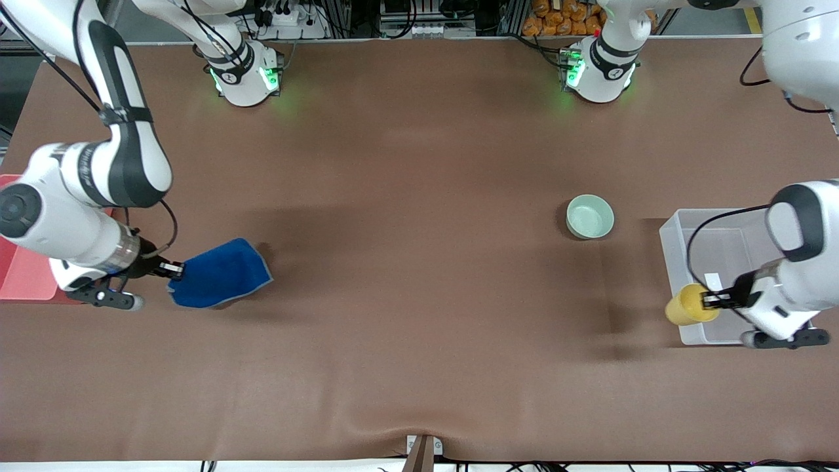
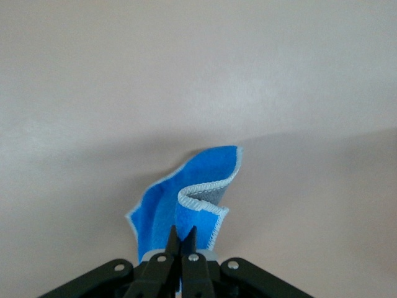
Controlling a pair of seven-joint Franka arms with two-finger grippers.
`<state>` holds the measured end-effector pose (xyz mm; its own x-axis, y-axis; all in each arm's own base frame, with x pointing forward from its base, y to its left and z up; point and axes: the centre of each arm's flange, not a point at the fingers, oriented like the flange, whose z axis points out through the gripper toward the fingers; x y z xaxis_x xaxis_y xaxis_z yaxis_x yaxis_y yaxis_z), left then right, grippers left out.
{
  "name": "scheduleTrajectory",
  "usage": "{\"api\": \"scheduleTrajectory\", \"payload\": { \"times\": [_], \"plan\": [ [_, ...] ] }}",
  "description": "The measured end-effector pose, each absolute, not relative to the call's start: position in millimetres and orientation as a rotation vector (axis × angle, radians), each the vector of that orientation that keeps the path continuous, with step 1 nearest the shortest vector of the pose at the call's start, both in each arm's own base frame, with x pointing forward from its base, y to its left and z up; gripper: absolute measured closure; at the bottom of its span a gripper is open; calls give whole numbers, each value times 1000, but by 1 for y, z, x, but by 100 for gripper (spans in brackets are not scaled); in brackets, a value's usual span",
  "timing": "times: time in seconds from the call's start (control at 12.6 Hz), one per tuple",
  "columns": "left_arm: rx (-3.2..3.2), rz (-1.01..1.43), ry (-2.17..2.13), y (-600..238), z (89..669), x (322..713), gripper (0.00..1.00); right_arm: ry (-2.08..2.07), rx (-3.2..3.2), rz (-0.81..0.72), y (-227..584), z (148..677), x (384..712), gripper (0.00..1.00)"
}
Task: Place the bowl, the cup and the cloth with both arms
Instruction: 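Carry the cloth to the pink bin while the left gripper carries the cup, then lower the cup into the clear bin and release it with the left gripper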
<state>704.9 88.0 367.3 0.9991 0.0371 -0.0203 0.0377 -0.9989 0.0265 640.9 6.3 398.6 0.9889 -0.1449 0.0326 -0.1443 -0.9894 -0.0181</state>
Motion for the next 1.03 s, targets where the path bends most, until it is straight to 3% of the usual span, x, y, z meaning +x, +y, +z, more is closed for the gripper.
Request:
{"api": "scheduleTrajectory", "payload": {
  "times": [0.4, 1.03],
  "plan": [
    [3102, -87, 9, 163, 345, 687, 97, 40, -3108, -287, -2, 495, 636, 98],
    [3109, -141, 31, 180, 276, 689, 97, -194, -3150, -206, -146, 558, 590, 98]
  ]
}}
